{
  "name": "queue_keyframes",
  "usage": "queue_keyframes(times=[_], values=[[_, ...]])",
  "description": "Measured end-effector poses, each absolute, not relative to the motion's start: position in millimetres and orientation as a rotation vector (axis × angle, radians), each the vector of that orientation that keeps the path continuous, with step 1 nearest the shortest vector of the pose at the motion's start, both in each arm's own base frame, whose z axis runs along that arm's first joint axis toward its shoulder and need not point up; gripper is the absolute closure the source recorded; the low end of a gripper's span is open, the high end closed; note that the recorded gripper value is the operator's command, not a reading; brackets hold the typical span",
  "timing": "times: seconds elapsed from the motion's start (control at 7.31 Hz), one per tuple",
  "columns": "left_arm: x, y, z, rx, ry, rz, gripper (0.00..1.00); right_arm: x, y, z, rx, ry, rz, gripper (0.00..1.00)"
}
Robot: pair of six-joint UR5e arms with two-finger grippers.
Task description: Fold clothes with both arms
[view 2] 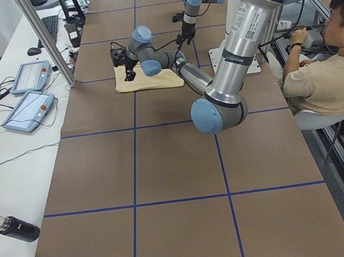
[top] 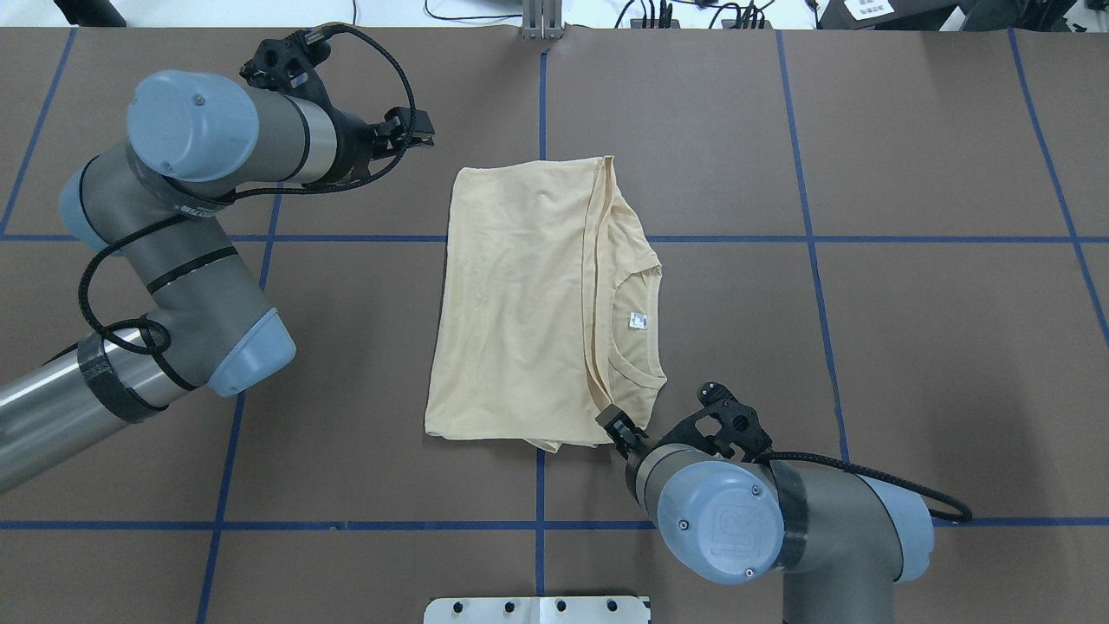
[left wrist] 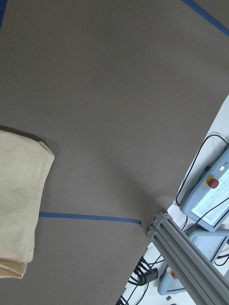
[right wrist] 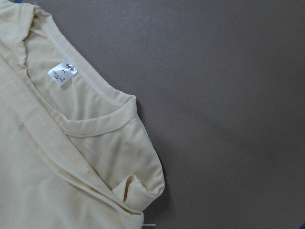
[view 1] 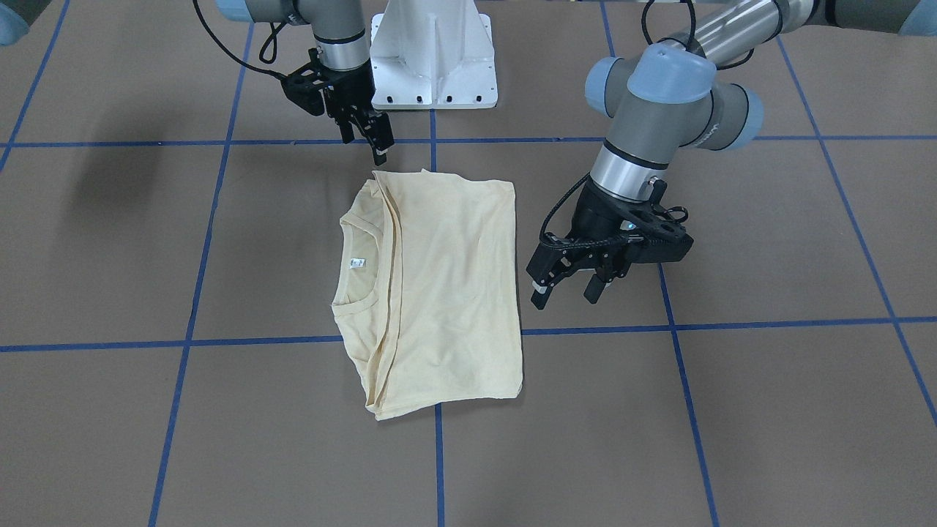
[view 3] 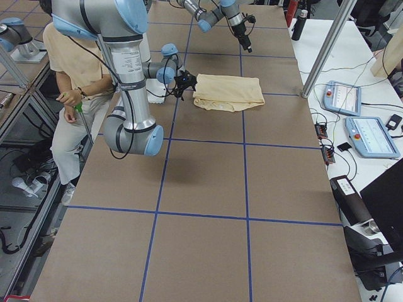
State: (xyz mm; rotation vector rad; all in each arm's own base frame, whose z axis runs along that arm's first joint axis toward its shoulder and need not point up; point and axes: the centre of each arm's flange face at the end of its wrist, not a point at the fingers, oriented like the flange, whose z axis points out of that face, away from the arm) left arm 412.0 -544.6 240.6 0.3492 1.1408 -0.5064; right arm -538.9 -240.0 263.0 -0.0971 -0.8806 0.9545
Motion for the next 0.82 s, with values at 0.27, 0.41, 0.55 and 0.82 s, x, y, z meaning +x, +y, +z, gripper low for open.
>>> queue_keyframes(times=[0.27, 0.41, 0.55, 0.82], values=[[413, -543, 241, 0.346, 1.141, -0.504, 0.01, -550, -243, 265, -0.085, -0.893, 1.035, 0.01], [413, -542, 240, 0.345, 1.142, -0.504, 0.01, -554, -246, 264, -0.072, -0.893, 1.033, 0.02], [413, -542, 239, 0.345, 1.143, -0.504, 0.01, -559, -250, 264, -0.058, -0.890, 1.025, 0.02], [413, -542, 237, 0.345, 1.146, -0.505, 0.01, -570, -258, 267, -0.036, -0.873, 1.012, 0.07]])
